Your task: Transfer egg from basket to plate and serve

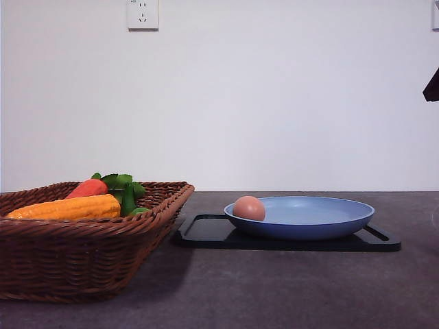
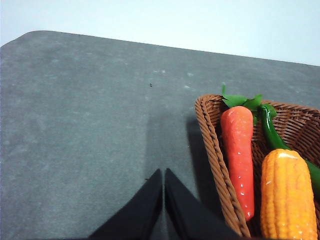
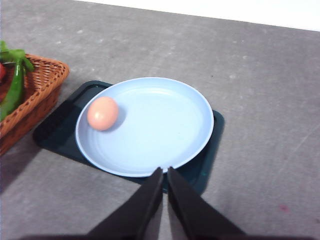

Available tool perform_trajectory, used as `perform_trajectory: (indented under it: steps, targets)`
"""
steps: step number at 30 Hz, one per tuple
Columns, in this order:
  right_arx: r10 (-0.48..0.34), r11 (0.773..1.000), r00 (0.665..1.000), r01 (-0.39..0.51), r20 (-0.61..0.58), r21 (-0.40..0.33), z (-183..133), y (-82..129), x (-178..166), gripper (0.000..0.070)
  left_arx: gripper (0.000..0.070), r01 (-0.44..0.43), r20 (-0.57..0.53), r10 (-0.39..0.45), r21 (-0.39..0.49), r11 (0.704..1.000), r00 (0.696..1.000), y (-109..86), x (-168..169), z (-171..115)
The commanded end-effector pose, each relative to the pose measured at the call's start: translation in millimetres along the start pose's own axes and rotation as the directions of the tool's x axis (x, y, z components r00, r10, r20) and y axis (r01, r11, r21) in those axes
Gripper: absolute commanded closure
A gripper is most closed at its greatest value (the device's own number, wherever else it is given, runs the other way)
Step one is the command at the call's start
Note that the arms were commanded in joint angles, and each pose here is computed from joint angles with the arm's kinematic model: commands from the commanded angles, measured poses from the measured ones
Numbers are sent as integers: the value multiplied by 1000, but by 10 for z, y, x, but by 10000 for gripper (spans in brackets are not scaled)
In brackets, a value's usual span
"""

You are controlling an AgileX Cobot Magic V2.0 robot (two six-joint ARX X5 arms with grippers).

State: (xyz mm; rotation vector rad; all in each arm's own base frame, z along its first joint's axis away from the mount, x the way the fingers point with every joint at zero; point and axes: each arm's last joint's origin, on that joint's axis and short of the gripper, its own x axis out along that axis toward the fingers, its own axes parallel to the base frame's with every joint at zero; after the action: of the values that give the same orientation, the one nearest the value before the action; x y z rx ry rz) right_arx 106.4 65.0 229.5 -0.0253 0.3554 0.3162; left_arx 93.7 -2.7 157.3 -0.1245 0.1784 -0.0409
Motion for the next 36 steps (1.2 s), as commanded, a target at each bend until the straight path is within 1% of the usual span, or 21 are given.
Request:
perform_trajectory:
  steps: [1,4,6,9,11,12,14,16,18,23,27,30,36]
  targets:
    - [-41,996,999,43,34,-72,30,-15,-35,700,700,10,-48,-10,-11,1000,999,6,15,-81]
    - [-168,979,978,180,122,-95,42,-128,-154,700,700,10,-48,-10,-11,1000,999,6,15,-81]
    - [-217,970,959,232,180,-69,34,-211,-229,700,700,9,-48,-9,-11,1000,999,6,15,-81]
    - [-255,964,925,264,280,7,-18,-325,-305,700,700,11,-48,-11,-11,1000,999,6,15,-81]
    - [-287,956,896,291,338,39,-78,-390,-341,700,700,10,-48,-11,-11,1000,999,6,15,-81]
    - [-301,952,882,303,362,50,-116,-421,-353,700,700,9,-48,-10,-11,1000,999,6,15,-81]
    - [-279,958,875,284,395,47,-196,-456,-348,700,700,10,-48,-11,-11,1000,999,6,15,-81]
    - [-233,970,883,243,408,27,-278,-476,-320,700,700,10,-48,-11,-11,1000,999,6,15,-81]
    - [-210,975,898,220,386,19,-357,-501,-267,700,700,10,-48,-11,-11,1000,999,6,15,-81]
    - [-155,988,935,152,319,33,-561,-531,-132,700,700,10,-49,-11,-11,1000,999,6,15,-81]
    - [-154,987,952,138,266,79,-720,-548,-38,700,700,10,-49,-11,-11,1000,999,6,15,-81]
    - [-154,984,969,133,195,119,-820,-551,0,700,700,10,-49,-11,-11,1000,999,6,15,-81]
    - [-165,983,960,141,226,117,-784,-553,-10,700,700,10,-49,-11,-11,1000,999,6,15,-81]
